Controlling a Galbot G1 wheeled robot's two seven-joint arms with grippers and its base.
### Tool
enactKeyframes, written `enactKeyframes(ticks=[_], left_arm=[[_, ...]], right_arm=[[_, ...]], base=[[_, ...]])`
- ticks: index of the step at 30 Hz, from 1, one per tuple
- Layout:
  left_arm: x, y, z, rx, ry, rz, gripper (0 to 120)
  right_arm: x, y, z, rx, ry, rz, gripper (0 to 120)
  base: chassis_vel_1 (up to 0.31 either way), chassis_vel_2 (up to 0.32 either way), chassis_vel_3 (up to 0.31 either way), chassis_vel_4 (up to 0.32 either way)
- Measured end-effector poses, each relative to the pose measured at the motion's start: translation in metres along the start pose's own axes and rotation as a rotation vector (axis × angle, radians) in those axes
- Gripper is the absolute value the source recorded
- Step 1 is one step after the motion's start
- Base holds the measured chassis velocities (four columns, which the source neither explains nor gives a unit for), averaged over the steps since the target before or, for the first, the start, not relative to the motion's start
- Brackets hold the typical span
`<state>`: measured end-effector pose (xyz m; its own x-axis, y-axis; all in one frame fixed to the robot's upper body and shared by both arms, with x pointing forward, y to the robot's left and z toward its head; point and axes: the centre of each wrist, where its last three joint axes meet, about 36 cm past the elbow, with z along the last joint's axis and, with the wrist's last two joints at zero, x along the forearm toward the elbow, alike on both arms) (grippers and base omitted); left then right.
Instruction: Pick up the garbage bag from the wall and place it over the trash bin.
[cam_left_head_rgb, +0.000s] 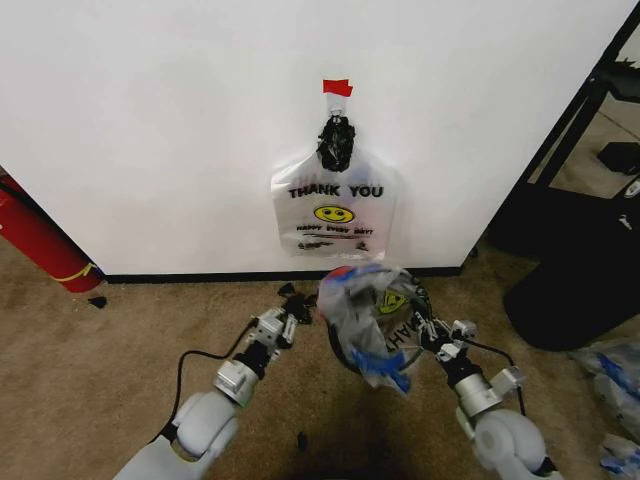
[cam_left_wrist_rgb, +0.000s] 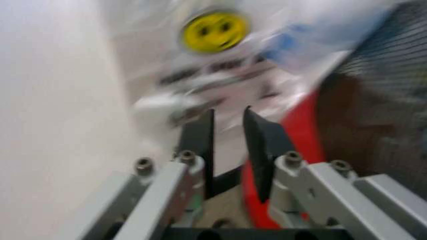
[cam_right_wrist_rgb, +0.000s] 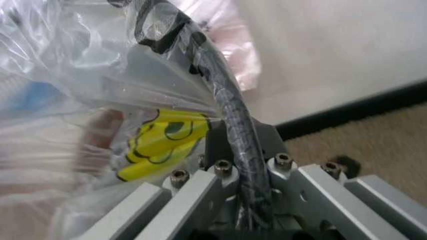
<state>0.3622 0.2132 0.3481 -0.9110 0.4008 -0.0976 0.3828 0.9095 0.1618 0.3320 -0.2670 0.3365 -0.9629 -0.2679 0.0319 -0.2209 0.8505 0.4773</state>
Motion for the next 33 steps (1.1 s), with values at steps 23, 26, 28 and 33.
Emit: enactKeyframes(ticks=[23, 26, 28, 33], left_arm=[[0.076, -0.101, -0.094, 0.223, 0.263, 0.15, 100], [0.07, -0.105, -0.087, 0.188, 0.247, 0.136, 94], [0.068, -0.108, -0.087, 0.187, 0.242, 0.132, 90], [0.071, -0.113, -0.086, 0.142, 0.225, 0.146, 88]], right_arm=[[-0.007, 0.044, 0.025, -0.004, -0.049, 0.183, 0], [-0.005, 0.049, 0.025, 0.028, -0.059, 0.172, 0], [-0.005, 0.053, 0.025, 0.051, -0.068, 0.166, 0], [-0.007, 0.059, 0.024, 0.083, -0.087, 0.165, 0]], base=[[0.0, 0.0, 0.0, 0.0], [0.0, 0.0, 0.0, 0.0], [0.0, 0.0, 0.0, 0.0], [0.0, 0.0, 0.0, 0.0]])
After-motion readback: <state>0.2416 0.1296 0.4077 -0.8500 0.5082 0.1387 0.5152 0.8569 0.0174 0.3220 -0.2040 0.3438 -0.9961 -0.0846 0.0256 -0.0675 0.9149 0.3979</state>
